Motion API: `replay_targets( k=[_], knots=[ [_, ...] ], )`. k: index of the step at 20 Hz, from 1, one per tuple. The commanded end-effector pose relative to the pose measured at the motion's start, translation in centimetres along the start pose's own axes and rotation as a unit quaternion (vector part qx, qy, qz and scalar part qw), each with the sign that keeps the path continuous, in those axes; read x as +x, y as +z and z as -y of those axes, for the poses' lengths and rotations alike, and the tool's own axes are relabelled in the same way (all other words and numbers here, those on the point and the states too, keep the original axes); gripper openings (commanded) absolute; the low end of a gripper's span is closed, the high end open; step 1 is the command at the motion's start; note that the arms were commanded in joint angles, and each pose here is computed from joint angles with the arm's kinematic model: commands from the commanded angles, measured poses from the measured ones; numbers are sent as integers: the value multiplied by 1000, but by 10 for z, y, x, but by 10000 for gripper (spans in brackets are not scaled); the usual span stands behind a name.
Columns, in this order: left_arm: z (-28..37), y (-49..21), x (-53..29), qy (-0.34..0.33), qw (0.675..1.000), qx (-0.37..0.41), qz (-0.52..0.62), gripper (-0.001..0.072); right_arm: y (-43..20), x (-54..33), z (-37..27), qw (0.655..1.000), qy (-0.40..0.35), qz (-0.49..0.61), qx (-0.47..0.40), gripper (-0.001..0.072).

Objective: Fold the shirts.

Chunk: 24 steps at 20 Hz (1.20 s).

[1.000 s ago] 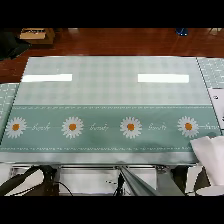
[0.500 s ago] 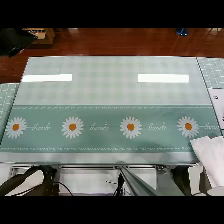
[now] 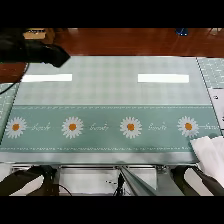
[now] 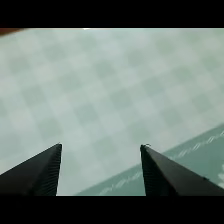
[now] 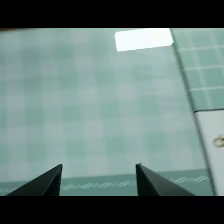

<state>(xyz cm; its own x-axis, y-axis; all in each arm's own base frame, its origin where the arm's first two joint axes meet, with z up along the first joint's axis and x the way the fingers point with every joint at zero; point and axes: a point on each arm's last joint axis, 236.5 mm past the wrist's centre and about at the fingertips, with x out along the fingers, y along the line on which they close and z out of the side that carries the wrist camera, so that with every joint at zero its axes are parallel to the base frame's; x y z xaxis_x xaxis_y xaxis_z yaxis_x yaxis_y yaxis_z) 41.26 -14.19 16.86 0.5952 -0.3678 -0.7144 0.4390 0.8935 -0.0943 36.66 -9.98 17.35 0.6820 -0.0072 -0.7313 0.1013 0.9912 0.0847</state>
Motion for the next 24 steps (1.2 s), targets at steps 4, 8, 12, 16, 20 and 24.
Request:
replay_targets(
  k=[4,8,12,16,20,24],
  knots=[
    [1,-93,29,66,974,-31,-214,714,-100,50,-72,962,39,-262,-65,536],
    [0,-64,38,70,985,-49,-148,713,-96,57,-94,963,54,-249,-91,536],
    [0,-65,38,70,985,-49,-150,713,-94,58,-101,963,63,-243,-93,535],
    [-1,-66,40,70,985,-50,-152,713,-94,58,-101,963,62,-243,-93,536],
    [-1,-67,43,70,984,-50,-156,713,-94,58,-101,963,62,-243,-93,535],
    [-1,-68,44,70,984,-50,-158,713,-94,58,-101,963,62,-243,-93,536]
  ],
)
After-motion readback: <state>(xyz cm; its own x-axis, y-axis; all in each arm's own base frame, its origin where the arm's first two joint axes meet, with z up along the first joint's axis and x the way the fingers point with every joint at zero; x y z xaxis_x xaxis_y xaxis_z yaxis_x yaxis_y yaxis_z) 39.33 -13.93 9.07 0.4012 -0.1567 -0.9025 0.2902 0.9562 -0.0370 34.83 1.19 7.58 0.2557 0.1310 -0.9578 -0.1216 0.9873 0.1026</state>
